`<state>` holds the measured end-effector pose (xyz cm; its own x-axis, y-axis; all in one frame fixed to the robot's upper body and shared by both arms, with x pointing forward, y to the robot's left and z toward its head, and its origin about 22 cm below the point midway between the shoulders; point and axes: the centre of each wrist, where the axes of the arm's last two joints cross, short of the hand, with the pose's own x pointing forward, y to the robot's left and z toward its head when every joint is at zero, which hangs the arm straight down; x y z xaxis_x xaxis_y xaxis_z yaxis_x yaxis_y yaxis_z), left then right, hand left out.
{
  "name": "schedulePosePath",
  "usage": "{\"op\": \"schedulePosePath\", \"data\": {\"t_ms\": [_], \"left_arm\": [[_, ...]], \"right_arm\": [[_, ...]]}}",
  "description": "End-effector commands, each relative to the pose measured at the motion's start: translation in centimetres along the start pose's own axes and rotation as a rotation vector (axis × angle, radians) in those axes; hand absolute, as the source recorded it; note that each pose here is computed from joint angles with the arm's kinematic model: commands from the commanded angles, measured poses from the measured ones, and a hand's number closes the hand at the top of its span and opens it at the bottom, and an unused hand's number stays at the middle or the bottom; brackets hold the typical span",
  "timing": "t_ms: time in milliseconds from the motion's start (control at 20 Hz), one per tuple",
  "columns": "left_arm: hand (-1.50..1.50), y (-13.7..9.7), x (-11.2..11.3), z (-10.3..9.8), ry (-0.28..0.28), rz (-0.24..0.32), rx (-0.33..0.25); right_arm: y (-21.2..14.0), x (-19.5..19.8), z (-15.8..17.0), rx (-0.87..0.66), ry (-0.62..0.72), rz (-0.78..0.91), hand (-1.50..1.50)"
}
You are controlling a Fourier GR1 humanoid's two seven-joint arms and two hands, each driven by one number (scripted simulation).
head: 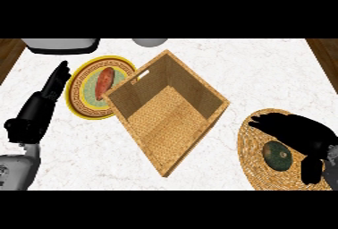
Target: Pick the squash from the placemat and place it in the basket
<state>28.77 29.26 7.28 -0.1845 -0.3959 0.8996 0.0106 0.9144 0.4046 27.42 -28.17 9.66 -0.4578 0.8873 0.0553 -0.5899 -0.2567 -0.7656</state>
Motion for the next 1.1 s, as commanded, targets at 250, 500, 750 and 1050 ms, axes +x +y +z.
{"op": "schedulePosePath", "data": {"t_ms": [250,500,750,1050], "left_arm": [[0.0,0.2,1.5,0.2,-0.002,-0.007,-0.016],[0.0,0.6,-0.8,-0.1,0.017,-0.019,0.015],[0.0,0.4,-0.8,2.0,0.014,-0.003,0.001],[0.0,0.1,0.5,1.6,0.004,-0.008,0.002]], "right_arm": [[2.7,-1.1,-1.1,-0.003,0.005,-0.022,-1.5],[3.8,1.4,-0.9,-0.012,-0.006,-0.037,-1.5],[5.6,-0.1,-2.9,0.012,-0.008,-0.016,-1.5],[6.2,-0.8,-1.4,0.004,0.039,-0.028,-1.5]]}}
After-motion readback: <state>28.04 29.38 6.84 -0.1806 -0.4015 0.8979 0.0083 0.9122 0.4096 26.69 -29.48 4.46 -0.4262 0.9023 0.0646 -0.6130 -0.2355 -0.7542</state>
